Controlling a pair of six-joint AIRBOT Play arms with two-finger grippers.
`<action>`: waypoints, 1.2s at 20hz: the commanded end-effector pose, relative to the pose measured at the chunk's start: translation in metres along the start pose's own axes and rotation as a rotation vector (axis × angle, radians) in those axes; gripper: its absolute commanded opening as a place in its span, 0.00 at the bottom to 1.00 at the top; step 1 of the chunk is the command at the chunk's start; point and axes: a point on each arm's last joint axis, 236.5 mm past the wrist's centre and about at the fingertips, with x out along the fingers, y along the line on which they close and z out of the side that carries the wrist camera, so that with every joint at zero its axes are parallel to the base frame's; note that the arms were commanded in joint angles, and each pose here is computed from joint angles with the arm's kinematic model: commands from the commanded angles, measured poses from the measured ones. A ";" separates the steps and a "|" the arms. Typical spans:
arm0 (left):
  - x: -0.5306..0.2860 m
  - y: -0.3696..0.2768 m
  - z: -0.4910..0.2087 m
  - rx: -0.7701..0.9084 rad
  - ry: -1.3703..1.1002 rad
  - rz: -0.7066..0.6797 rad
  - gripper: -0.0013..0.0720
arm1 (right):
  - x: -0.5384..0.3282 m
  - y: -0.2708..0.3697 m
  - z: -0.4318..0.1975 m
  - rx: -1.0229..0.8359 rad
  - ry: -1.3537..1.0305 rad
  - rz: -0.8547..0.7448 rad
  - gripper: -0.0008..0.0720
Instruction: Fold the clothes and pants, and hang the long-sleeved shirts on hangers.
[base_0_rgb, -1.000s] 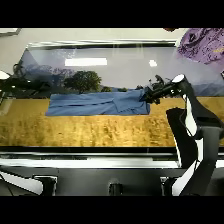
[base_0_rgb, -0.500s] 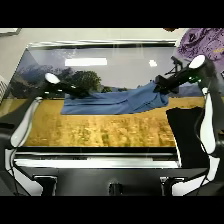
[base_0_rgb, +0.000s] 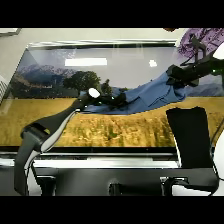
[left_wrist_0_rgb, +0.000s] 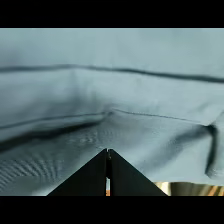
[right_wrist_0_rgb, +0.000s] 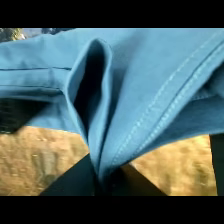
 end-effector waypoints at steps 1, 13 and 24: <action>0.038 -0.033 -0.024 -0.014 0.038 -0.073 0.04 | -0.019 0.005 0.000 0.006 -0.042 -0.006 0.05; -0.002 -0.026 0.004 0.012 0.140 -0.053 0.03 | -0.024 0.028 0.007 0.019 -0.076 0.088 0.05; -0.386 0.128 0.115 0.042 -0.124 0.721 0.04 | 0.058 0.184 -0.014 -0.051 -0.035 0.307 0.05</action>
